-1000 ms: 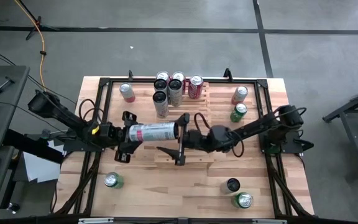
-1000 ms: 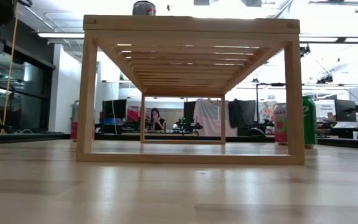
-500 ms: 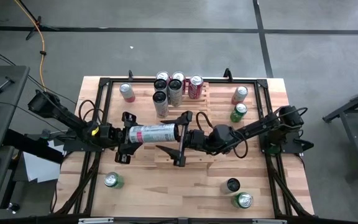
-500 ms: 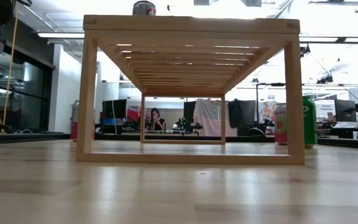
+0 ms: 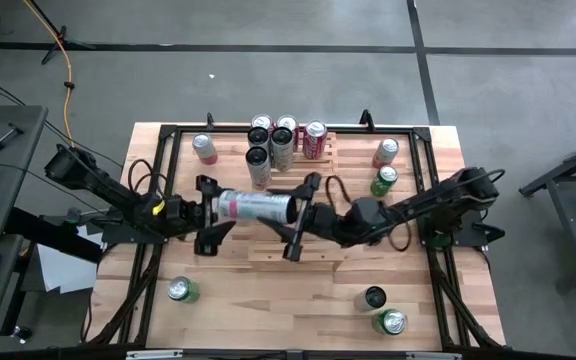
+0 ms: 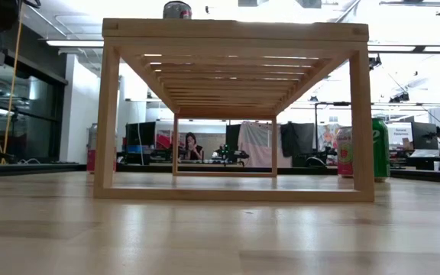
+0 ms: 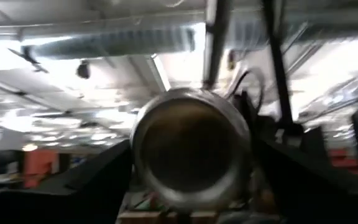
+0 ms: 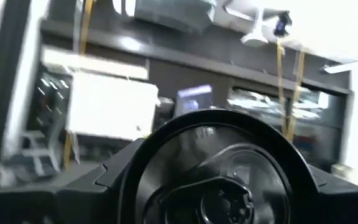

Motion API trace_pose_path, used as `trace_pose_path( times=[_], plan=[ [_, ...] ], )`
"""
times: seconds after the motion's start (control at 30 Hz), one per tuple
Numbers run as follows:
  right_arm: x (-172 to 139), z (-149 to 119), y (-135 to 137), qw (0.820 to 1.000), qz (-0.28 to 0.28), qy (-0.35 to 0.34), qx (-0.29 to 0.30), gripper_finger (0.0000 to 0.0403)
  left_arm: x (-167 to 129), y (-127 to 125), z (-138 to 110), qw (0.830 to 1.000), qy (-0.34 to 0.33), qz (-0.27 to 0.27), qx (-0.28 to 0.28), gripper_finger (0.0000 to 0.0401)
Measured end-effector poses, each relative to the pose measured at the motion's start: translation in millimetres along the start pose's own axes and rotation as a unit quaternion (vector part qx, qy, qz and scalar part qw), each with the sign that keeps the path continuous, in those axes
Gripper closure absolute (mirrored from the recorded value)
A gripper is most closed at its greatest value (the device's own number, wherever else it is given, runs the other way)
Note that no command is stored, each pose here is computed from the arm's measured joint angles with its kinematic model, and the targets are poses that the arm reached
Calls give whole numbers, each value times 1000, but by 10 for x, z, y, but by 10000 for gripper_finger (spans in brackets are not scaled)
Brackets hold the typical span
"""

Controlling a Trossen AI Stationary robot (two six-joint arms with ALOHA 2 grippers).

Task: Place canned beverage on shelf
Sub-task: Align the right peach vibe celsius soda can with the other peach vibe celsius soda can on the shelf

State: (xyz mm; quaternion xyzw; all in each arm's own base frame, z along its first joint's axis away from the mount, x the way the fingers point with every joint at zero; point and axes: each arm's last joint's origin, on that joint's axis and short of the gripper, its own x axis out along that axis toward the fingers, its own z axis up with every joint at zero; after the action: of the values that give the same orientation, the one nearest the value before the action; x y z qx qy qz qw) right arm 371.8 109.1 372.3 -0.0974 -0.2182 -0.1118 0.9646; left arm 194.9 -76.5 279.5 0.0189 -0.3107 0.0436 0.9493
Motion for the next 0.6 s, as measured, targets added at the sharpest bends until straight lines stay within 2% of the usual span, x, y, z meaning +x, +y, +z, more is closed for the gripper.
trace_pose_path(
  times=[0.1,0.17,0.23,0.3,0.37,0.5,0.6],
  plan=[
    [-68,187,-83,998,-27,43,-35,161,-4,5,-40,999,27,24,27,58],
    [-126,343,-178,993,-73,83,-46,161,-6,11,-50,997,37,40,46,57],
    [-148,515,-302,975,-149,152,-65,161,-6,20,-54,996,44,53,56,55],
    [-155,670,-429,945,-221,226,-89,161,11,22,-50,995,50,65,63,54],
    [-139,813,-546,921,-263,271,-92,161,51,11,-47,992,64,75,74,54],
    [-84,1056,-771,908,-269,320,-19,161,167,-30,-59,985,111,89,99,54],
    [-44,1039,-881,888,-252,382,31,161,256,-63,-66,978,150,95,112,53]
  ],
)
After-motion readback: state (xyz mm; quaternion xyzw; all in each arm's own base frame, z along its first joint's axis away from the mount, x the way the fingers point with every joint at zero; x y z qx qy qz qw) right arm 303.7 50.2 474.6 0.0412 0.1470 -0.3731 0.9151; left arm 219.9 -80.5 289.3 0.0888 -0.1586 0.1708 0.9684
